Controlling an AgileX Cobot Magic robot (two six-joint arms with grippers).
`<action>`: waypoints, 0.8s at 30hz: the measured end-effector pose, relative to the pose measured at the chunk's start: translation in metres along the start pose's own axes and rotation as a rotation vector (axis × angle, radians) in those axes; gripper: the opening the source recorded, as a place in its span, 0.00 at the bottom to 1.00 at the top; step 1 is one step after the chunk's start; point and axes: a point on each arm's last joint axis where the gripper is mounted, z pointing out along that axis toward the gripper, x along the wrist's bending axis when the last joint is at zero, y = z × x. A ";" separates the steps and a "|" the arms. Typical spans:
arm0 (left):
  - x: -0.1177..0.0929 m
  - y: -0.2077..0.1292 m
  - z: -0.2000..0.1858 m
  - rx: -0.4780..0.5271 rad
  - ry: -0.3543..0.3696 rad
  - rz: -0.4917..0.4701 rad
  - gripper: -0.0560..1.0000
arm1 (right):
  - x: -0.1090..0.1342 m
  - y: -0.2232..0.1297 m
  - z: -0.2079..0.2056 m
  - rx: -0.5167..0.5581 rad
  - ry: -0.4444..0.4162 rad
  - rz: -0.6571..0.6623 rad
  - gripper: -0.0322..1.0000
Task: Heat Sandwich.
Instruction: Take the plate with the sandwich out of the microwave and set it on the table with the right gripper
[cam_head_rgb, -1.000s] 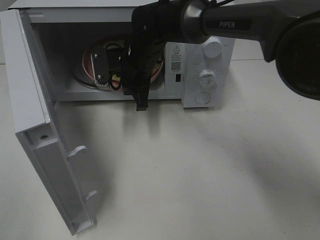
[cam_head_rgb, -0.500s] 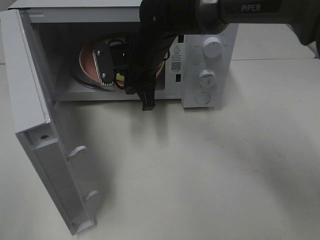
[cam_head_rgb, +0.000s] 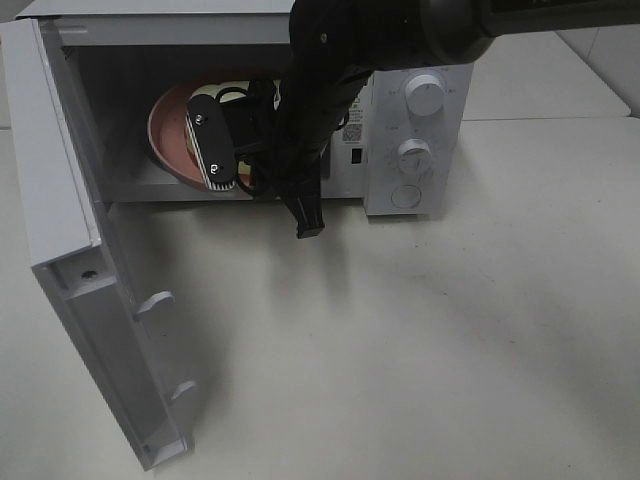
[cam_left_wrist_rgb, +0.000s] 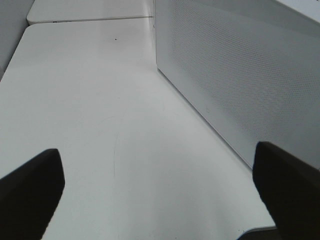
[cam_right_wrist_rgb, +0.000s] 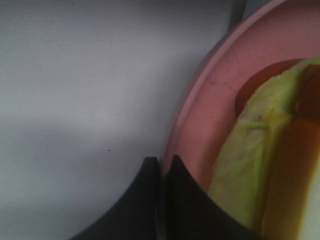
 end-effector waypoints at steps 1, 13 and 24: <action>0.000 0.000 0.000 0.000 0.000 0.000 0.97 | 0.001 0.000 -0.002 -0.001 -0.002 -0.005 0.05; 0.000 0.000 0.000 0.000 0.000 0.000 0.97 | 0.032 0.000 -0.025 -0.013 0.008 -0.029 0.05; 0.000 0.000 0.000 0.000 0.000 0.000 0.97 | 0.058 0.003 -0.045 -0.019 0.025 -0.063 0.05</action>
